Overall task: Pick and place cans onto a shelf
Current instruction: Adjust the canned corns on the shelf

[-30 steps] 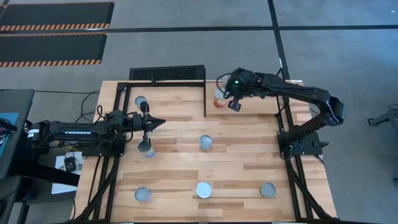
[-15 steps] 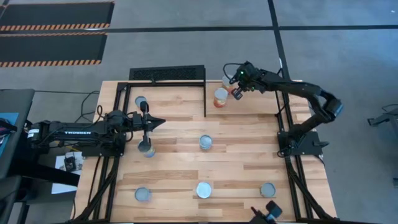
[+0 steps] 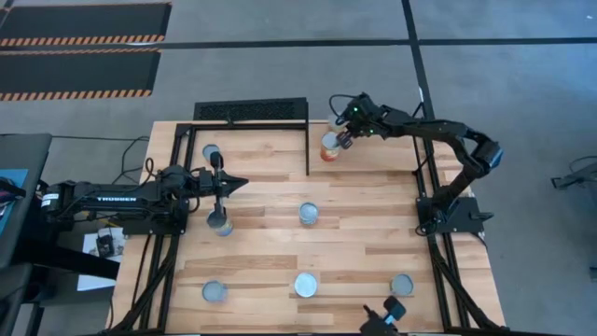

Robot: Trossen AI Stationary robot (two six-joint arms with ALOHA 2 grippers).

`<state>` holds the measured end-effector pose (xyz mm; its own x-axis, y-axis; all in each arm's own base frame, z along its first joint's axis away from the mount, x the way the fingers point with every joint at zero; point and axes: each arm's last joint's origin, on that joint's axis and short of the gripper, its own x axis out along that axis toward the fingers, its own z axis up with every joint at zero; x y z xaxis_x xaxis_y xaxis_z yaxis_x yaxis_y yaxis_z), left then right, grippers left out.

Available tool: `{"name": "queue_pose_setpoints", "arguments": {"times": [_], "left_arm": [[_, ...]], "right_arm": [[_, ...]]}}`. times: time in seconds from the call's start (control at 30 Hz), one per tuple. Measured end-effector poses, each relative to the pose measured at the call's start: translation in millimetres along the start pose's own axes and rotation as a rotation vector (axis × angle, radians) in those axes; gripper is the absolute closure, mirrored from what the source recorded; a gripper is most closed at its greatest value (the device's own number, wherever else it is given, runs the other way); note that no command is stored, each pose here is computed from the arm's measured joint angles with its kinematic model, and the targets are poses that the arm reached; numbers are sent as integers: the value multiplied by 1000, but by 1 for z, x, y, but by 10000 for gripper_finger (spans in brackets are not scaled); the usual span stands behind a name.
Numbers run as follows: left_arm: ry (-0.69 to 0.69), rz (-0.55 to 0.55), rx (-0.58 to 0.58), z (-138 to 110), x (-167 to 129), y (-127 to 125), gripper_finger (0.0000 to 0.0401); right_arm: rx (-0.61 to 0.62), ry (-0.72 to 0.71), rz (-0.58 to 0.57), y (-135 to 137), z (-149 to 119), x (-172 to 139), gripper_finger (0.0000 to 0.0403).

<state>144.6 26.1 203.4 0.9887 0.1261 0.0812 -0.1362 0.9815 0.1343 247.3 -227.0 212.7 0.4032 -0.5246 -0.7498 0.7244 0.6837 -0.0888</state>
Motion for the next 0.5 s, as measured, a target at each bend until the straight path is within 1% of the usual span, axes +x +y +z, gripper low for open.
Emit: {"name": "queue_pose_setpoints", "arguments": {"times": [0.13,0.5], "left_arm": [[0,0,0,0,0,0,400],[0,0,0,0,0,0,400]], "right_arm": [[-1,-9,56,1,1,0,398],[-45,-65,124,10,6,-1,398]]}}
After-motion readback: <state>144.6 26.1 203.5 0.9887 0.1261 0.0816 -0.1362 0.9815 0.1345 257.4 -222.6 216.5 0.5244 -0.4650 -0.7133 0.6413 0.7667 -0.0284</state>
